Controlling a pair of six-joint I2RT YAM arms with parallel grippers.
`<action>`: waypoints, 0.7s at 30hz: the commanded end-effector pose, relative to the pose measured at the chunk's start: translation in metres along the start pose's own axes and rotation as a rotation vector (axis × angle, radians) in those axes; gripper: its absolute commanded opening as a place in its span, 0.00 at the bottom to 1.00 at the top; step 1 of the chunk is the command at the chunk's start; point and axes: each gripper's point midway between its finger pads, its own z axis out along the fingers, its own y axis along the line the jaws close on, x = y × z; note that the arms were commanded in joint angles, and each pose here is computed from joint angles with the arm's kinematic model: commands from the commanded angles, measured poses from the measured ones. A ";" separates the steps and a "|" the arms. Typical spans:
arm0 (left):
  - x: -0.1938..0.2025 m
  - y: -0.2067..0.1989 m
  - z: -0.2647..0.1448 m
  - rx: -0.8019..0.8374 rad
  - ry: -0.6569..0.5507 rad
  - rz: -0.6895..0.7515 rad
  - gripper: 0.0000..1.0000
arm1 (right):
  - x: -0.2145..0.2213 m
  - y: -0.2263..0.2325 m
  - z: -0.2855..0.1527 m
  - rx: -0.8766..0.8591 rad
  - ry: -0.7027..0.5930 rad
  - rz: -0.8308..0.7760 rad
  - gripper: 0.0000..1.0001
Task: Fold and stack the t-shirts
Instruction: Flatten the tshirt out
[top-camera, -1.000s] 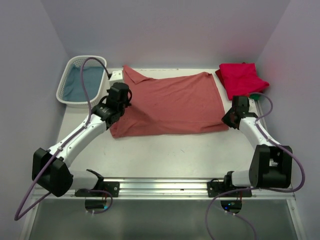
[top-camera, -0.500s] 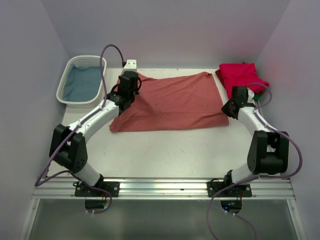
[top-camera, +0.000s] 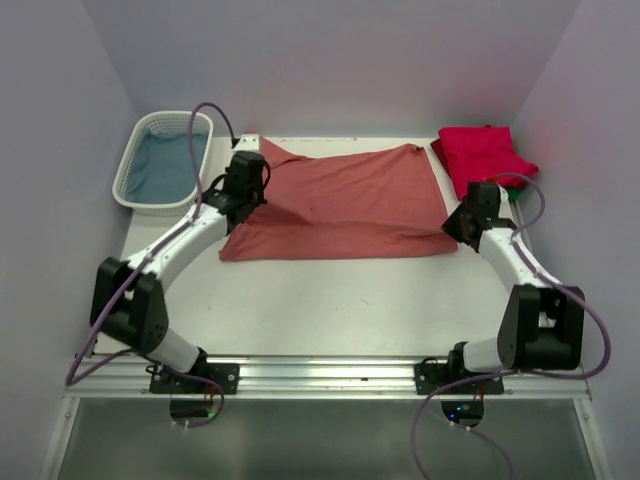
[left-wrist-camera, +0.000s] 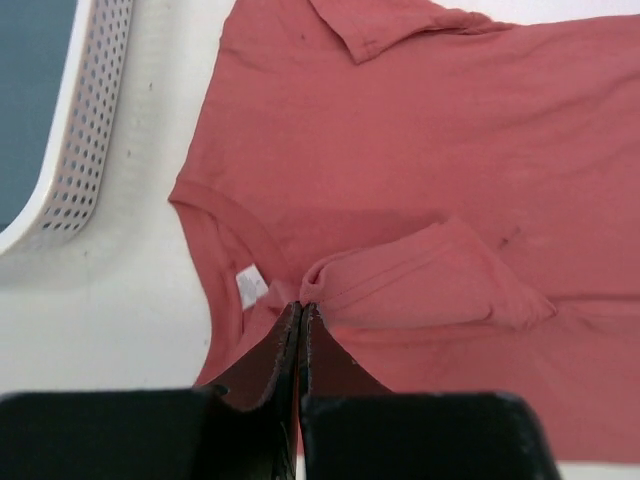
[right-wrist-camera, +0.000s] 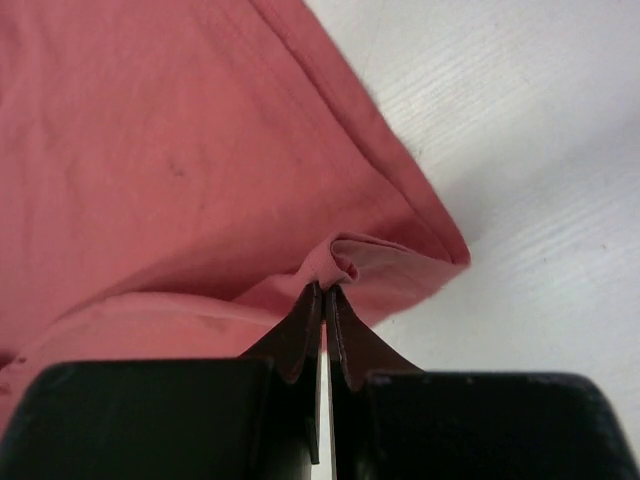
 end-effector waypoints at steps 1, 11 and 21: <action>-0.008 0.013 -0.069 0.049 -0.042 -0.102 0.00 | 0.008 0.006 -0.041 -0.098 -0.006 -0.064 0.00; 0.045 0.049 -0.162 0.119 0.086 -0.149 0.00 | 0.064 -0.007 -0.121 -0.145 0.094 -0.185 0.00; 0.086 0.062 -0.203 0.160 0.197 -0.182 0.00 | 0.092 -0.036 -0.158 -0.091 0.154 -0.212 0.00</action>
